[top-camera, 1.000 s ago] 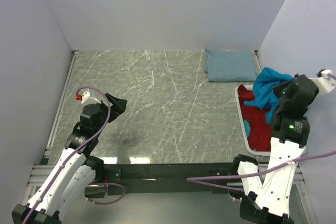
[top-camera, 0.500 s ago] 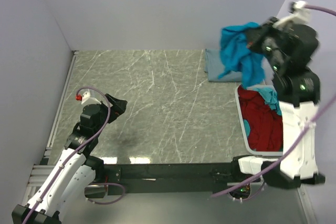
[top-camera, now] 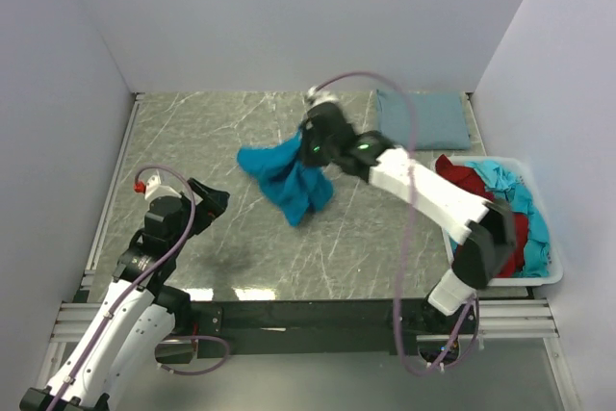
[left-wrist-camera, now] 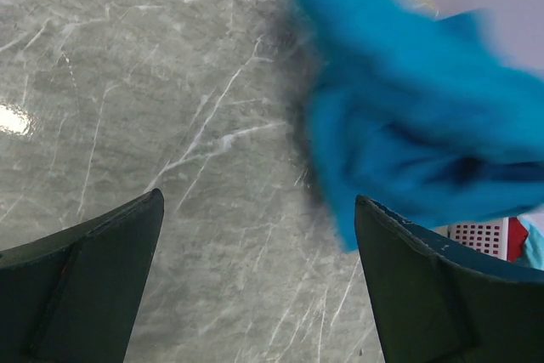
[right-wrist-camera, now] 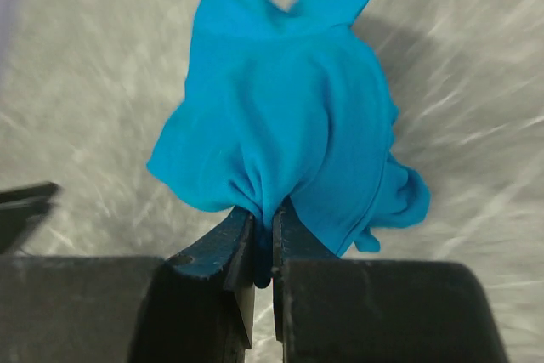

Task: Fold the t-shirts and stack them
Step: Move the tshirt to the center of the board, then flatten the tshirt out

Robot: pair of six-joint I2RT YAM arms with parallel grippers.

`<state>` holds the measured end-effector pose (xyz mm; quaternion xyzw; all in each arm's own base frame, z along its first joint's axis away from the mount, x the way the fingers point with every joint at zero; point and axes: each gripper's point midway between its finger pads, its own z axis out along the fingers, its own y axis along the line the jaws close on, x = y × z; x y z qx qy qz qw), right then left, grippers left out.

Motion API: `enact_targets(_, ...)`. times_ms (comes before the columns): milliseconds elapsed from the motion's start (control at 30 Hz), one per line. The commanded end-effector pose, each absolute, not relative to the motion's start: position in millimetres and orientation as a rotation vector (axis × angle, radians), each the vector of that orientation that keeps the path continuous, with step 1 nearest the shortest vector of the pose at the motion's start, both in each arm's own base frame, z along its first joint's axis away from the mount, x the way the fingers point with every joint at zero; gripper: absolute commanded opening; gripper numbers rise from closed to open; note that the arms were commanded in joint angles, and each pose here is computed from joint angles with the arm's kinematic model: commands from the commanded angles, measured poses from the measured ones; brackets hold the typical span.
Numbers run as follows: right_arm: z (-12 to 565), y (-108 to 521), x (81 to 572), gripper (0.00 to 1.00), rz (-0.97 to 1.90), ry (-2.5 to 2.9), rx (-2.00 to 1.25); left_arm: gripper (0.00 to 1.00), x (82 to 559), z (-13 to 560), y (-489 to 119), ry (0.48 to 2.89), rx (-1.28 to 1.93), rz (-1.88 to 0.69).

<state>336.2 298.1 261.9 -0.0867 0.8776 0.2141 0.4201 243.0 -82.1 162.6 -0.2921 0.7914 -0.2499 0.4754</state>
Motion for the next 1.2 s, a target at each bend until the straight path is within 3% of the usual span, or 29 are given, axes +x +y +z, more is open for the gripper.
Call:
enact_targets(0,223.1,351.6,337.6,0.05,0.591,2.213,-0.133,0.99,241.4,171.2,-81.2,1.921,-0.737,-0.626)
enact_targets(33,208.8,363.5,333.8,0.09,0.59,2.243,-0.153,0.99,240.4,169.2,-80.6,1.929,-0.739,-0.62)
enact_targets(133,169.5,397.6,328.3,0.49,0.556,2.344,-0.236,0.99,238.1,163.1,-79.4,1.946,-0.758,-0.608)
enact_targets(300,163.1,398.8,339.9,0.86,0.404,2.36,-0.239,1.0,235.1,153.1,-92.0,1.99,-0.727,-0.671)
enact_targets(533,196.2,336.1,351.9,0.91,0.447,2.287,-0.08,0.99,236.7,144.2,-130.8,2.087,-0.556,-0.833)
enact_targets(767,170.0,207.4,345.6,0.92,0.449,2.276,0.258,0.99,217.7,109.8,-189.9,2.277,-0.351,-0.898)
enact_targets(967,151.6,154.4,331.4,0.92,0.34,2.27,0.343,0.99,207.4,74.3,-216.0,2.369,-0.309,-0.93)
enact_targets(1167,143.0,153.4,323.5,0.92,0.369,2.285,0.321,0.84,208.0,48.5,-233.9,2.492,-0.191,-0.8)
